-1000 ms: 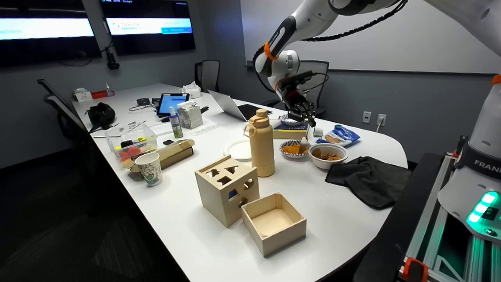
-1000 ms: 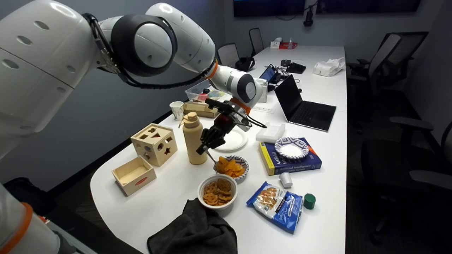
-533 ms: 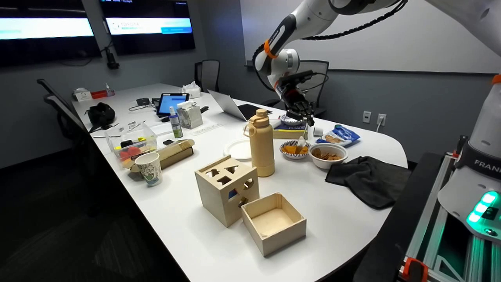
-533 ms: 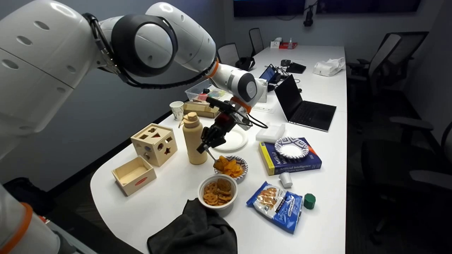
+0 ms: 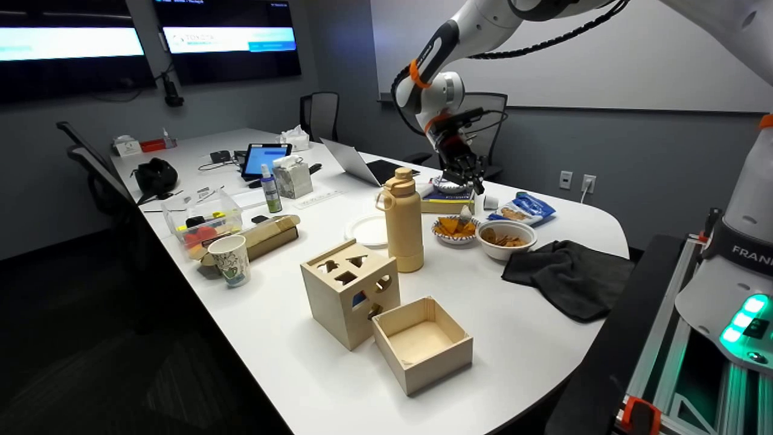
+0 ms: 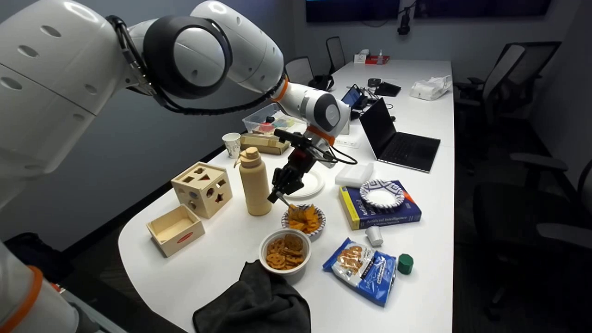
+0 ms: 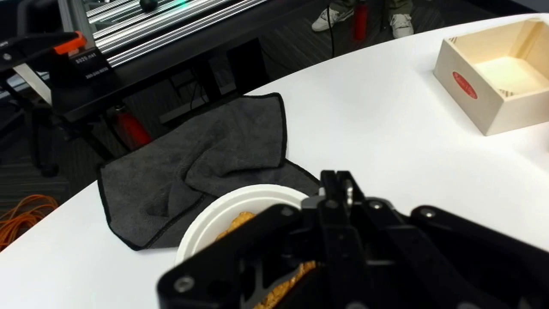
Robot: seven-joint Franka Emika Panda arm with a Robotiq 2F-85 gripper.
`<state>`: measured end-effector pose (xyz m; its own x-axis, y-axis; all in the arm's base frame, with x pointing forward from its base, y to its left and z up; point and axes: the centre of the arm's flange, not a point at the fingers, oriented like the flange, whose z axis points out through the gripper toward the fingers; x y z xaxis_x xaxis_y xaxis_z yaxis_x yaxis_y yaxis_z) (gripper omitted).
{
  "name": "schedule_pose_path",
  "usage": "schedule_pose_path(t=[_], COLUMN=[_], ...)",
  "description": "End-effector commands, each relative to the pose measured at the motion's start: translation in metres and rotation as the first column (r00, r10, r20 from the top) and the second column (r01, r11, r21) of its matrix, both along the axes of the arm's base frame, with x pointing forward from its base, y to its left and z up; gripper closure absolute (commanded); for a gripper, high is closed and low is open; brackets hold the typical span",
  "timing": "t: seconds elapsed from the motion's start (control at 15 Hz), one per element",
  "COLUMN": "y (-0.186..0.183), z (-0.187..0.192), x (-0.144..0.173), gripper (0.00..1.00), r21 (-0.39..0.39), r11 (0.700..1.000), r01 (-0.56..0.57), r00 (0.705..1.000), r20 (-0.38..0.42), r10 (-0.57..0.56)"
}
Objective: Use the silver cake spatula to stir the contents in the black and white bowl.
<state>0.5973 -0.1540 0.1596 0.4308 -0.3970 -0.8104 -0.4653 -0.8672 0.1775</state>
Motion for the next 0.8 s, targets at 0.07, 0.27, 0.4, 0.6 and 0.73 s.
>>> schedule_pose_path(t=[0.07, 0.27, 0.4, 0.6, 0.73], y=[-0.006, -0.004, 0.000, 0.004, 0.006], z=[0.015, 0.008, 0.003, -0.004, -0.005], x=[-0.004, -0.006, -0.007, -0.010, -0.011], gripper=[0.99, 0.99, 0.99, 0.99, 0.99], r21=[-0.061, -0.054, -0.055, -0.029, 0.011], r11=[0.998, 0.999, 0.998, 1.000, 1.000], r01=[0.006, -0.001, -0.006, -0.012, -0.013], r00=[1.000, 0.999, 0.998, 0.995, 0.994], r20=[-0.015, -0.045, -0.067, -0.096, -0.109], r10=[-0.006, -0.001, 0.002, 0.009, 0.014])
